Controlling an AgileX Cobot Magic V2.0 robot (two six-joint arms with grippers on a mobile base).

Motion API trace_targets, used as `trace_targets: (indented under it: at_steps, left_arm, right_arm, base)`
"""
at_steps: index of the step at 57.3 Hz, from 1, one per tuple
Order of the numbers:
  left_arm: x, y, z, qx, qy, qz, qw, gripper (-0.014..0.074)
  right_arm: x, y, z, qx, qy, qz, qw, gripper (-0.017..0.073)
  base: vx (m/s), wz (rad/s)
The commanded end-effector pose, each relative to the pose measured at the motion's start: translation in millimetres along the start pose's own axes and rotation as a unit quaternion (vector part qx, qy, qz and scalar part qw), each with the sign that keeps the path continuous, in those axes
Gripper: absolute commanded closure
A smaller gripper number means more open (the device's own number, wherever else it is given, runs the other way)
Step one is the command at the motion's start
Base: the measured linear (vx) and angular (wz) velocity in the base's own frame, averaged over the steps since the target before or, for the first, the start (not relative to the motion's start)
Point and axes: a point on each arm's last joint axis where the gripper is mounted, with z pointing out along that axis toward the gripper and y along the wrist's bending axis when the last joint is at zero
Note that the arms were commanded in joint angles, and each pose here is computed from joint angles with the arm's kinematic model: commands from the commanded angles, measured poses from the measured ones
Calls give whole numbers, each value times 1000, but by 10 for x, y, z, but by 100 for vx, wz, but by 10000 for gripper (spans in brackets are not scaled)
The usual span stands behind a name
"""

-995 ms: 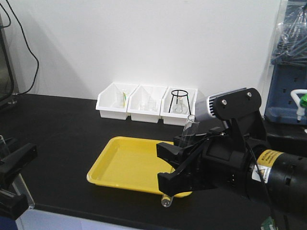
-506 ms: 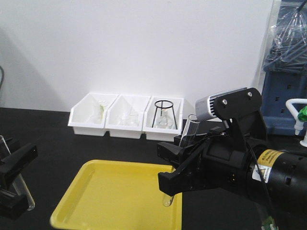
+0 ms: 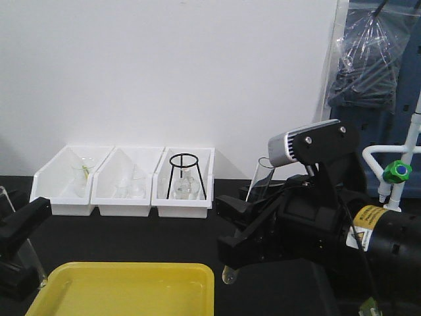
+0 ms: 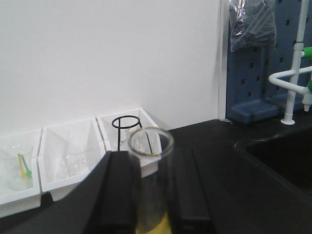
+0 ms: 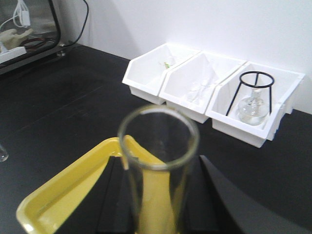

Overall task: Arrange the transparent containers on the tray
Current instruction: 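Drive the base up to the yellow tray before the white bins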

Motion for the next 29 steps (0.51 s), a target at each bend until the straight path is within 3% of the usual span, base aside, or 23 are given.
trace_targets:
  at_steps: [1,29]
  left_arm:
    - [-208,-29,-23,12,-61,-7,998,511]
    - [-208,-29,-23,12,-61,-7,998,511]
  right_arm:
    - [-249,8,-125,0,-71,-9,997,424]
    - [-249,8,-125,0,-71,-9,997,424]
  base:
    - [16,-13]
    - [9,-9]
